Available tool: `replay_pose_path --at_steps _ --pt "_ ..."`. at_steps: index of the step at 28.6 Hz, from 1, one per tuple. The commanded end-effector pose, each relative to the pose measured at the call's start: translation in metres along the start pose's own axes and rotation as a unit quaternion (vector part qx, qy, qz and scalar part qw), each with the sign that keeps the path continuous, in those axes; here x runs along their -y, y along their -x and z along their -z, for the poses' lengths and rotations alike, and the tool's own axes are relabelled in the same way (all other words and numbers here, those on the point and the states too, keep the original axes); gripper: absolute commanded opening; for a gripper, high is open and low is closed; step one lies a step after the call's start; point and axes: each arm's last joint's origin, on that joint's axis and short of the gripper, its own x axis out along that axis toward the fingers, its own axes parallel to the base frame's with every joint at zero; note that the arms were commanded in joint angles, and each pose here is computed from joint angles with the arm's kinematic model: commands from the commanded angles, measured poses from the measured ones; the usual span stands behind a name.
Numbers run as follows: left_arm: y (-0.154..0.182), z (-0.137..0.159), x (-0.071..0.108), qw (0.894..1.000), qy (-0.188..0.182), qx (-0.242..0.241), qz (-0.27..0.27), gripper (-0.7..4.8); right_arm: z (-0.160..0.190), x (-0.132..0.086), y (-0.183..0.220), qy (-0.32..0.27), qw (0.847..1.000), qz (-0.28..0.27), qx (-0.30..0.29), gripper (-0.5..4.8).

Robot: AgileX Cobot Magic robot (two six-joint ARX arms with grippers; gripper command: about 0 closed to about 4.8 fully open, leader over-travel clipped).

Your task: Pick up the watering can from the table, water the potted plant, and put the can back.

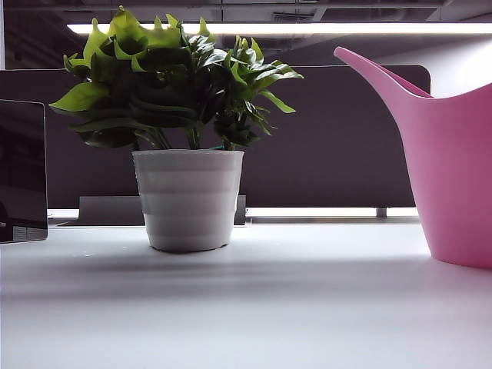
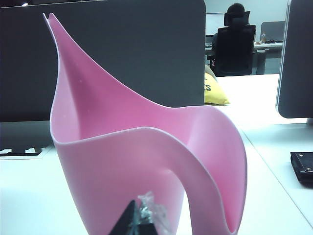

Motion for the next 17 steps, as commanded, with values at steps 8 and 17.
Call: replay_pose_path --at_steps 8,17 --pt "0.0 -0.001 0.003 1.0 -0.003 0.002 0.009 -0.05 -0.001 0.0 0.0 -0.002 1.0 -0.002 0.007 -0.01" --pt "0.005 -0.002 0.035 0.986 0.009 0.005 0.164 -0.05 -0.002 -0.003 0.0 -0.163 0.985 -0.053 -0.002 -0.01"
